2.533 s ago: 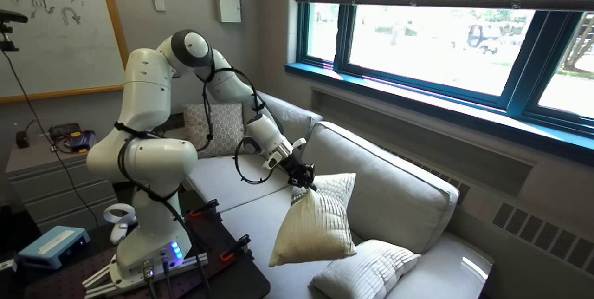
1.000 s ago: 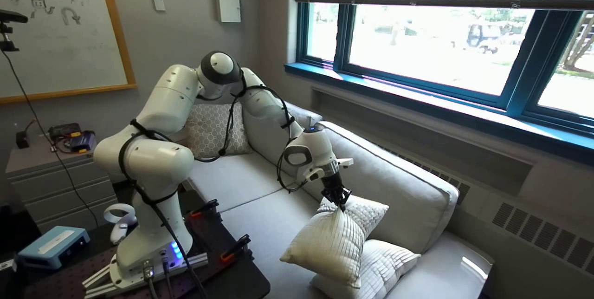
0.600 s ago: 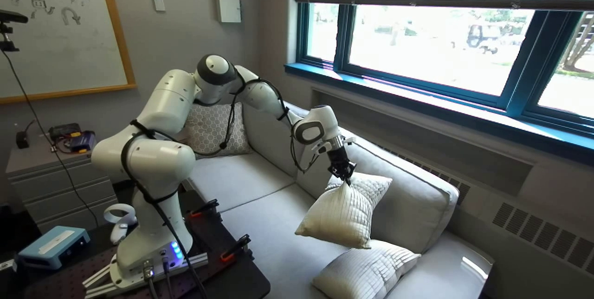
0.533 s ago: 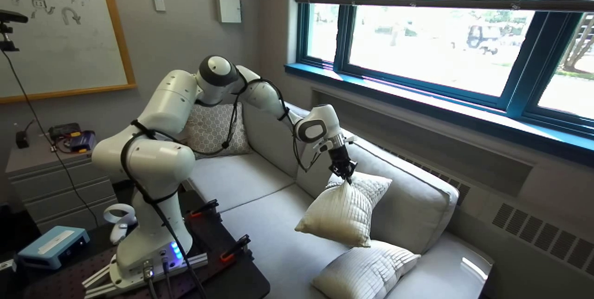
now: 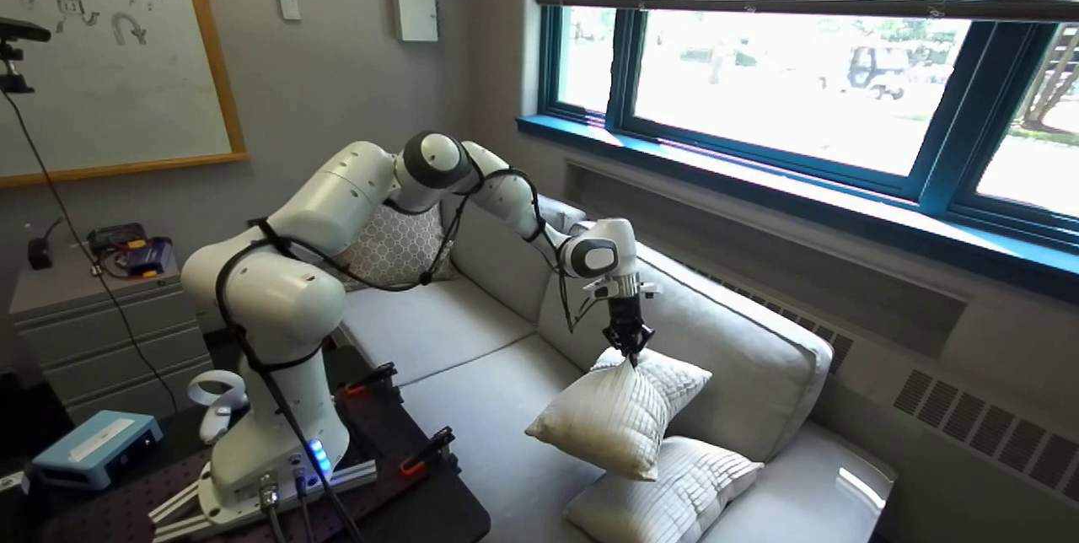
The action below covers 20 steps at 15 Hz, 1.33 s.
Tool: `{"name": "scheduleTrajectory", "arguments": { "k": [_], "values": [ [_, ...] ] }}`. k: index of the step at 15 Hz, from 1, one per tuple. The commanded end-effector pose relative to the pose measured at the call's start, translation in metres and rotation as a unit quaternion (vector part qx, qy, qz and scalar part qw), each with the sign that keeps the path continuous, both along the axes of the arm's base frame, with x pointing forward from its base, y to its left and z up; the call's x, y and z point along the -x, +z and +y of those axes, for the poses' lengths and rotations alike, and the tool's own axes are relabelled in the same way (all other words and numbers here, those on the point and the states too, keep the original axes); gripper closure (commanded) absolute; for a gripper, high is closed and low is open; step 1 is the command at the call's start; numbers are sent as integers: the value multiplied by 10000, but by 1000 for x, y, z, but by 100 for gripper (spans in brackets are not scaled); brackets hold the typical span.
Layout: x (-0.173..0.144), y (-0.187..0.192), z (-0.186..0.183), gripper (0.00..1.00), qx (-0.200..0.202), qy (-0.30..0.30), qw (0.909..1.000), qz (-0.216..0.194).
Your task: Arrange the two small pillows on the sofa
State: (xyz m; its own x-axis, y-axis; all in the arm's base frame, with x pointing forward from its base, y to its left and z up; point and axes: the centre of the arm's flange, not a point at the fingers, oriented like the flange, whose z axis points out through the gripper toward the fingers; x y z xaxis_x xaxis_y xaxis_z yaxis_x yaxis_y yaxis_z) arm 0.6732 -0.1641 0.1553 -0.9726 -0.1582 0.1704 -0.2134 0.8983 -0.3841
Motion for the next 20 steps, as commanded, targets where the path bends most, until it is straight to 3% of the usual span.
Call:
{"name": "scheduleTrajectory", "arguments": {
  "k": [1,6,9,15,20],
  "values": [
    [-49,-46,-5,97,-87,-201,9990,381],
    [-76,-116,-1,97,-180,-285,9938,1062],
    [-87,-139,0,98,-99,-284,9894,1421],
    [-96,-120,-16,98,267,-401,9860,1593],
    [-93,-128,-15,98,285,-332,9830,1784]
  ]
}}
